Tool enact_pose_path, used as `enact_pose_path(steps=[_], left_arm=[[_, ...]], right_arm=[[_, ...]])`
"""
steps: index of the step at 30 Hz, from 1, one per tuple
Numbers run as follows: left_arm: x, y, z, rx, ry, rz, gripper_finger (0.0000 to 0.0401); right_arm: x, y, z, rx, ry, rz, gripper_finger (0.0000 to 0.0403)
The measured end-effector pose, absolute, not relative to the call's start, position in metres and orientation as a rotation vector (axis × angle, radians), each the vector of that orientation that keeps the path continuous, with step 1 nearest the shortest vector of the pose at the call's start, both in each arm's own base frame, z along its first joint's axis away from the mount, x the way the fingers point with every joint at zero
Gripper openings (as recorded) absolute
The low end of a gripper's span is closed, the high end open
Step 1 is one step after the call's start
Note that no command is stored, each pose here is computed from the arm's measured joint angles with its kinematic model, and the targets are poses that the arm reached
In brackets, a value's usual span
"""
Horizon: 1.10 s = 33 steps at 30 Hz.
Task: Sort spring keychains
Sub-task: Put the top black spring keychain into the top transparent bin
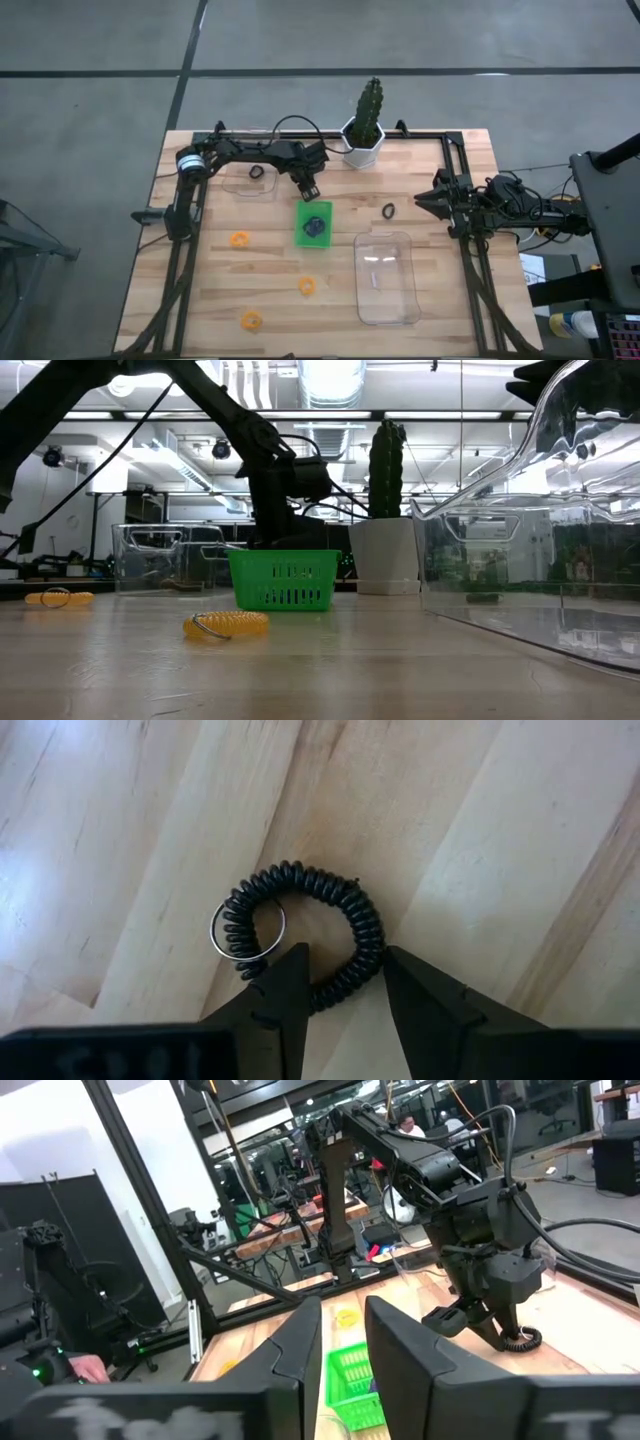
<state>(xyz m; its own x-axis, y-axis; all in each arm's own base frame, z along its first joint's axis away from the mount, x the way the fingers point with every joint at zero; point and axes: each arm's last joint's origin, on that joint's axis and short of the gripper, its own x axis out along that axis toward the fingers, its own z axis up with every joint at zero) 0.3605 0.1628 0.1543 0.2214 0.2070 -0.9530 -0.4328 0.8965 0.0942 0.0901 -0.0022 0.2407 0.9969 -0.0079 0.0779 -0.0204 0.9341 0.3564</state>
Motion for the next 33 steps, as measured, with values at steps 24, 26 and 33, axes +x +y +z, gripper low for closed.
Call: enact_pose_path(steps=[24,26,33], left_arm=[[0.365,0.165,0.166,-0.228,1.218,0.490,0.0005],[0.366,0.167,0.177,-0.213,1.190,0.504,0.0004],[0.370,0.168,0.208,-0.200,1.138,0.514,0.0002]], right_arm=[[0.090,-0.002,0.241,0.365,-0.078,0.006,0.0072],[0.090,-0.002,0.241,0.365,-0.078,0.007,0.0069],[0.090,-0.002,0.241,0.373,-0.078,0.008,0.0072]])
